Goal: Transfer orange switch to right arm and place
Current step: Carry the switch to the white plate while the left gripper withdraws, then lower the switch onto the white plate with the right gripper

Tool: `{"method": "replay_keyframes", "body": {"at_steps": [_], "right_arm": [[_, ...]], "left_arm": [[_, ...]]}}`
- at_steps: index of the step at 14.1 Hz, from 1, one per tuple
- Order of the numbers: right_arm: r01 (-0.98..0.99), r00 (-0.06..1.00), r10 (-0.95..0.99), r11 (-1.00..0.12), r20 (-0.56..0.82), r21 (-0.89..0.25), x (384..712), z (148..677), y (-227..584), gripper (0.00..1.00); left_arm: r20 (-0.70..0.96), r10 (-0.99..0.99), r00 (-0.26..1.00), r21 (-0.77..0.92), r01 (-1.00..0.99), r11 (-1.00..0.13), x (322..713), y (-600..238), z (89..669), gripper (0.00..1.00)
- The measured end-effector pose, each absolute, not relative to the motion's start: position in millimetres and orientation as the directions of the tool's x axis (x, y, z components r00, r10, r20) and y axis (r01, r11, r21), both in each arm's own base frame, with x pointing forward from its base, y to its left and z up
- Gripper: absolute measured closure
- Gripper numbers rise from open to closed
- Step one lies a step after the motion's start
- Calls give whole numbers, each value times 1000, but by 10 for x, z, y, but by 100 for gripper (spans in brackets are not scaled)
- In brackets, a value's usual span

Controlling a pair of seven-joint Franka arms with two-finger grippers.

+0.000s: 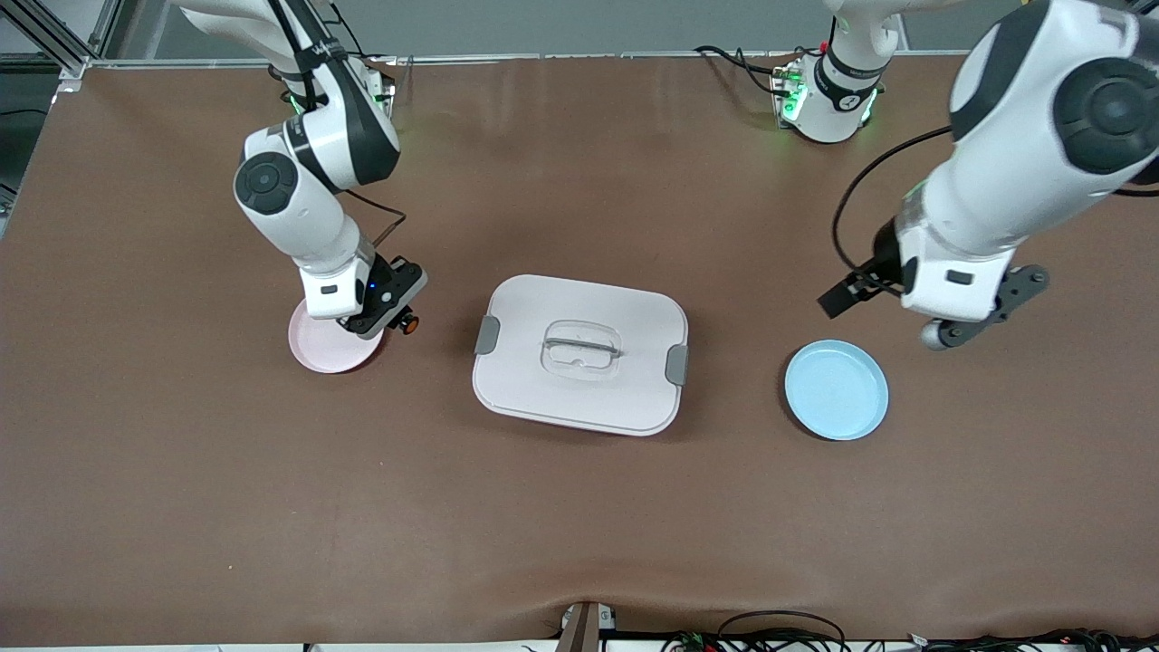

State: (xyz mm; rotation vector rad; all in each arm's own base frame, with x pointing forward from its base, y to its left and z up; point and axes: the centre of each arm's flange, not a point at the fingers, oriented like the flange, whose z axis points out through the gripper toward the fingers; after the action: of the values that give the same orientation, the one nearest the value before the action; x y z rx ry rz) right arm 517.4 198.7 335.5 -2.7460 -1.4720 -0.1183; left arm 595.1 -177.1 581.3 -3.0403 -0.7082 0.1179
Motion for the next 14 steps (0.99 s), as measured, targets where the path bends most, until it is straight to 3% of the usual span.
{"method": "replay_keyframes", "body": {"at_steps": [7,10,14], "right_arm": [[957,245,967,-253,69,139,5197,3024,1196,65],[967,200,978,-206,54,151,5021,2738,810,65],[986,108,994,-111,29,126,4882,2583,723,65]], "left_arm": [[-34,115,993,-51,113,-992,5801,-1262,6214,0],[-14,-1,1000,-81,-2,-997,5639,-973,6426,0],[5,23,1000,-92,23,-996,5390,-651,6667,0]]}}
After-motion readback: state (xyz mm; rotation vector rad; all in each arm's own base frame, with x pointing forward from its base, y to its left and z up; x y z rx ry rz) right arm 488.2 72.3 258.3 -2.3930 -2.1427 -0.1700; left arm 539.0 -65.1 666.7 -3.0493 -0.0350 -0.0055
